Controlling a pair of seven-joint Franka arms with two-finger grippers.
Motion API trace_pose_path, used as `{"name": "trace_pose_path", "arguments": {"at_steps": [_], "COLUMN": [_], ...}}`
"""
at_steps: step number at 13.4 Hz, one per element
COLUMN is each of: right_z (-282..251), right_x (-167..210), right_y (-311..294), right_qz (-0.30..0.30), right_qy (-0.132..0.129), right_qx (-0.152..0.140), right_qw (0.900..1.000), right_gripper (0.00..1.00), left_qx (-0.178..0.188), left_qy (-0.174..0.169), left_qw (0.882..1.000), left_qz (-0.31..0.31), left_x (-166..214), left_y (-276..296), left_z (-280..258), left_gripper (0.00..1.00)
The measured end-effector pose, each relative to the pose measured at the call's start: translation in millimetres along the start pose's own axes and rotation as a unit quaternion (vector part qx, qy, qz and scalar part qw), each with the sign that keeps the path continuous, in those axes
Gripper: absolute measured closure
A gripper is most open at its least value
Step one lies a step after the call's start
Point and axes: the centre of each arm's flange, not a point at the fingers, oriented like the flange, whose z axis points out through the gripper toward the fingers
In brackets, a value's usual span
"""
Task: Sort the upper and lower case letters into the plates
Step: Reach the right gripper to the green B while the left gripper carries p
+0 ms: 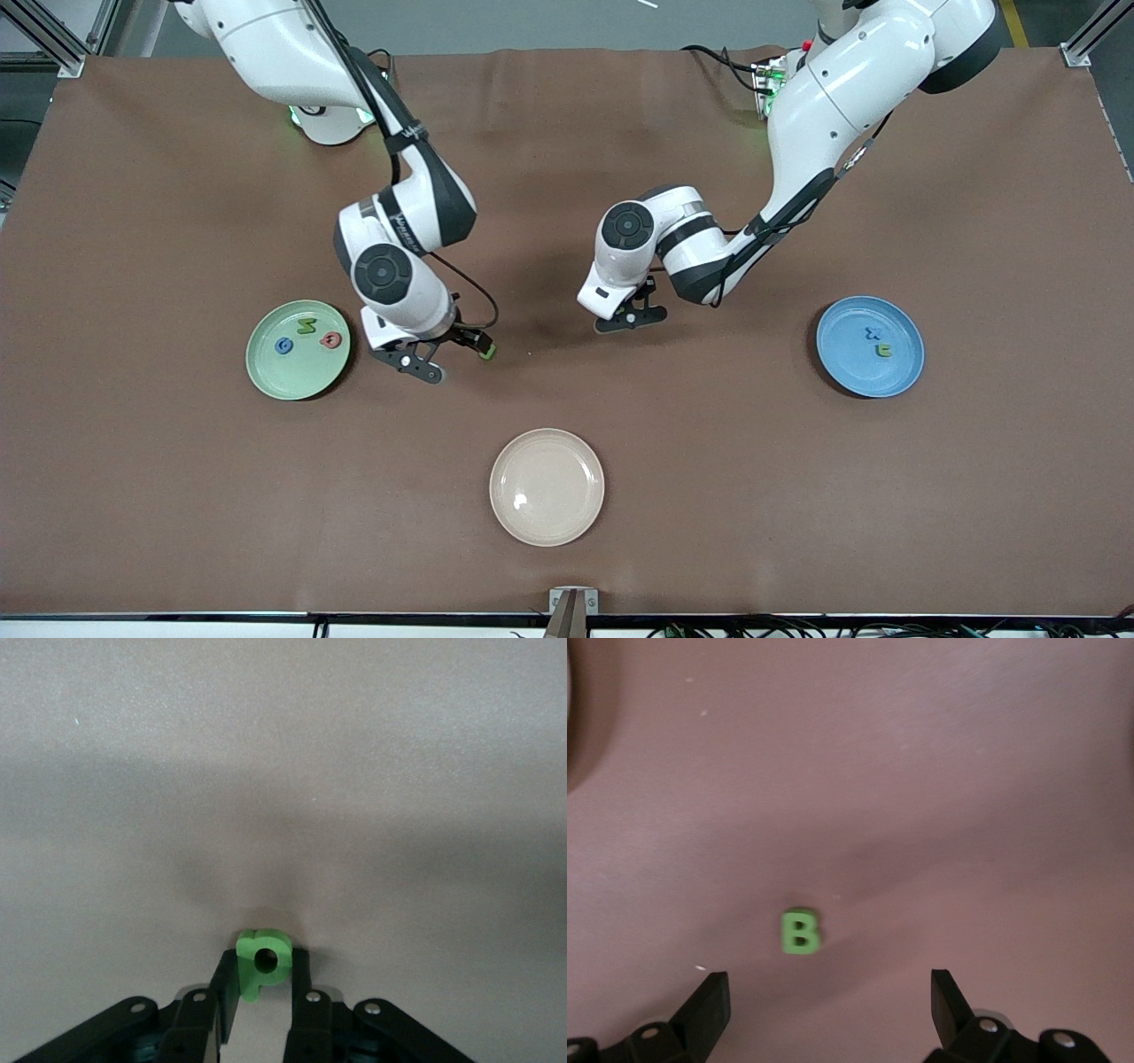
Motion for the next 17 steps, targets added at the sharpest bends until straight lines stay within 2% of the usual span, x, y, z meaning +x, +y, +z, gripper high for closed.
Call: {"name": "trace_pose_path", "arguments": {"at_steps": [4,8,9,10,11,12,13,17], "right_z": [46.4,54.2,53.9,55.2,57.5,60.3,62.9,71.1], "right_x": [-12.5,-9.8,-9.0,-9.1,-9.4,-9.8,-9.8,-8.3], "right_y": [-19.1,-21.6,-21.6,-21.4,-21.2,-20.9,-20.7,-20.3], "right_qz": [0.014,0.014,0.014,0.014,0.013,0.013,0.013,0.01], "right_qy": [0.022,0.031,0.032,0.032,0.031,0.03,0.03,0.034], "right_qx": [0.017,0.024,0.025,0.024,0.023,0.021,0.02,0.021], "right_qw": [1.0,0.999,0.999,0.999,0.999,0.999,0.999,0.999], "right_gripper": [0.0,0.01,0.04,0.11,0.11,0.21,0.24,0.29], "left_qx": [-0.002,-0.007,-0.002,0.002,0.007,0.011,0.014,0.034], "left_qy": [0.006,0.023,0.025,0.025,0.023,0.018,0.012,0.007], "left_qw": [1.0,0.999,0.999,1.0,1.0,1.0,1.0,0.997], "left_qz": [-0.014,-0.028,-0.021,-0.013,-0.002,0.012,0.026,0.072], "left_x": [13.7,49.1,62.1,75.5,88.3,100.4,110.9,138.9], "left_y": [-8.8,-48.9,-73.6,-103.3,-136.8,-174.7,-212.0,-331.0], "left_z": [-7.3,-49.1,-59.7,-67.9,-73.6,-75.9,-76.6,-67.0], "left_gripper": [0.73,0.73,0.73,0.73,0.73,0.73,0.73,0.73]}}
